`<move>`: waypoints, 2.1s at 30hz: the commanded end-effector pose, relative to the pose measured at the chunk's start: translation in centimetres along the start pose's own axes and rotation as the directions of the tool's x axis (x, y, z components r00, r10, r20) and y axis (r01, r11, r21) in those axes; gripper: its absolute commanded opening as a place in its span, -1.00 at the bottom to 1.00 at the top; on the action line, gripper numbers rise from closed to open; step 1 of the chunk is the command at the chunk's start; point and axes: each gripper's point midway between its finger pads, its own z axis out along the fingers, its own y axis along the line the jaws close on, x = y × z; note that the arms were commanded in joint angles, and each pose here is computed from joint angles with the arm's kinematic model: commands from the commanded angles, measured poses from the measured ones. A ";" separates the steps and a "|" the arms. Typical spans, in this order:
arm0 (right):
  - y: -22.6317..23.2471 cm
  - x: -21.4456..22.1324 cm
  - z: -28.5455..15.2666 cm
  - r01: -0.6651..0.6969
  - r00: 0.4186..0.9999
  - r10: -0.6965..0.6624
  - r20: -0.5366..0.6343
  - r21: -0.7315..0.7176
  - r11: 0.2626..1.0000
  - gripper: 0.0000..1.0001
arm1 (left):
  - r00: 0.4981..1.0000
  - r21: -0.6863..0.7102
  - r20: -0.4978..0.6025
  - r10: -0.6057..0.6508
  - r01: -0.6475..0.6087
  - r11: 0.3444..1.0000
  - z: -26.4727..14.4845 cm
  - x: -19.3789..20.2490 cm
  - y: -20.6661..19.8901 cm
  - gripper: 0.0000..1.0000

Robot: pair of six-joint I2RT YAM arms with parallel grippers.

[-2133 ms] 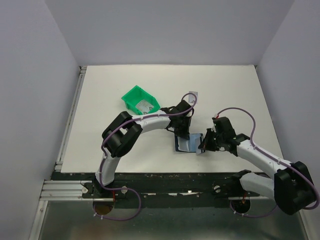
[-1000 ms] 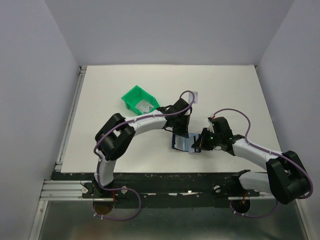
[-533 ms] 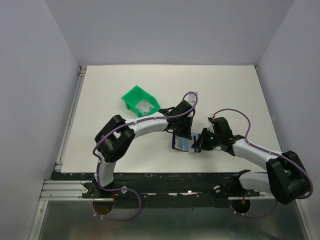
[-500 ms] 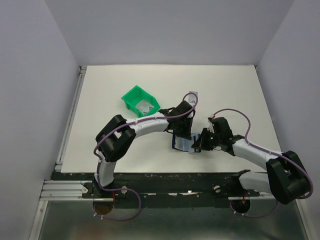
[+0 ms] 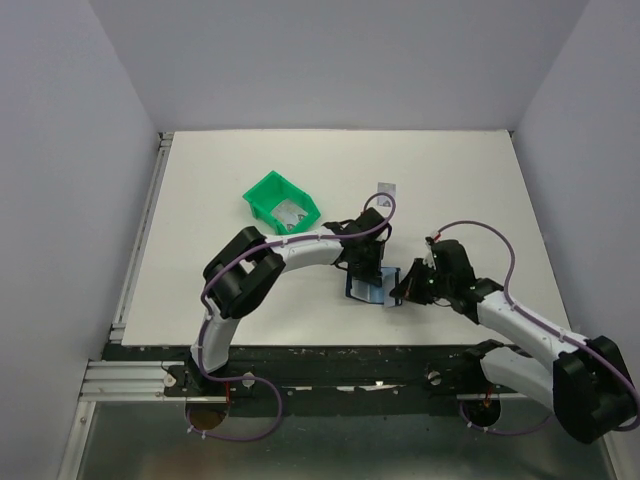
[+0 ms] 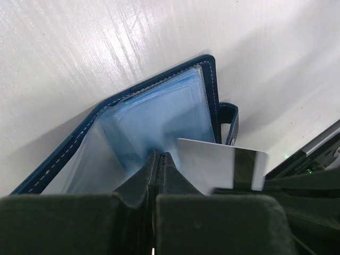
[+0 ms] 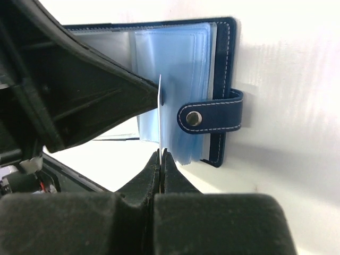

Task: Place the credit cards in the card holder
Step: Insert the credit card into the card holder.

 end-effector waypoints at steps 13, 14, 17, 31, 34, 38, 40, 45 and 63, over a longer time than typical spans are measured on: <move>-3.6 0.4 -2.2 -0.002 1.000 -0.004 0.030 0.207 0.978 -0.99 | 0.998 -0.086 -0.051 -0.020 0.016 0.996 1.5 1.7 2.4 -1.00; -3.4 0.3 -2.2 0.001 1.000 -0.008 0.030 0.200 0.980 -0.99 | 0.998 -0.087 -0.052 -0.021 0.016 0.996 1.6 1.8 2.5 -1.00; -3.0 0.4 -2.2 0.007 0.999 -0.013 0.029 0.178 0.984 -0.99 | 0.999 -0.082 -0.050 -0.018 0.014 0.996 1.6 1.7 2.4 -1.00; -0.9 -0.5 -2.9 0.031 0.996 -0.037 0.083 0.073 0.997 -0.99 | 0.999 -0.080 -0.050 -0.014 0.010 0.997 1.6 1.6 2.4 -1.00; -0.8 0.0 -2.4 0.019 0.998 -0.023 0.058 0.058 0.998 -0.99 | 0.999 -0.079 -0.051 -0.015 0.011 0.997 1.5 1.7 2.3 -1.00; -0.9 0.6 -1.7 -0.008 1.000 0.007 0.029 0.045 0.999 -0.99 | 0.999 -0.080 -0.053 -0.012 0.008 0.997 1.5 1.7 2.3 -1.00; -1.0 0.7 -1.6 -0.016 1.000 0.015 0.025 0.051 0.999 -0.99 | 0.998 -0.079 -0.054 -0.012 0.008 0.997 1.5 1.8 2.3 -1.00; -1.7 1.1 -1.4 -0.039 0.999 0.039 0.003 0.091 0.995 -0.99 | 0.999 -0.077 -0.052 -0.011 0.007 0.997 1.5 1.7 2.3 -1.00; -2.8 1.5 -1.8 -0.058 0.998 0.057 0.007 0.149 0.987 -0.99 | 0.999 -0.076 -0.051 -0.009 0.006 0.997 1.5 1.7 2.3 -1.00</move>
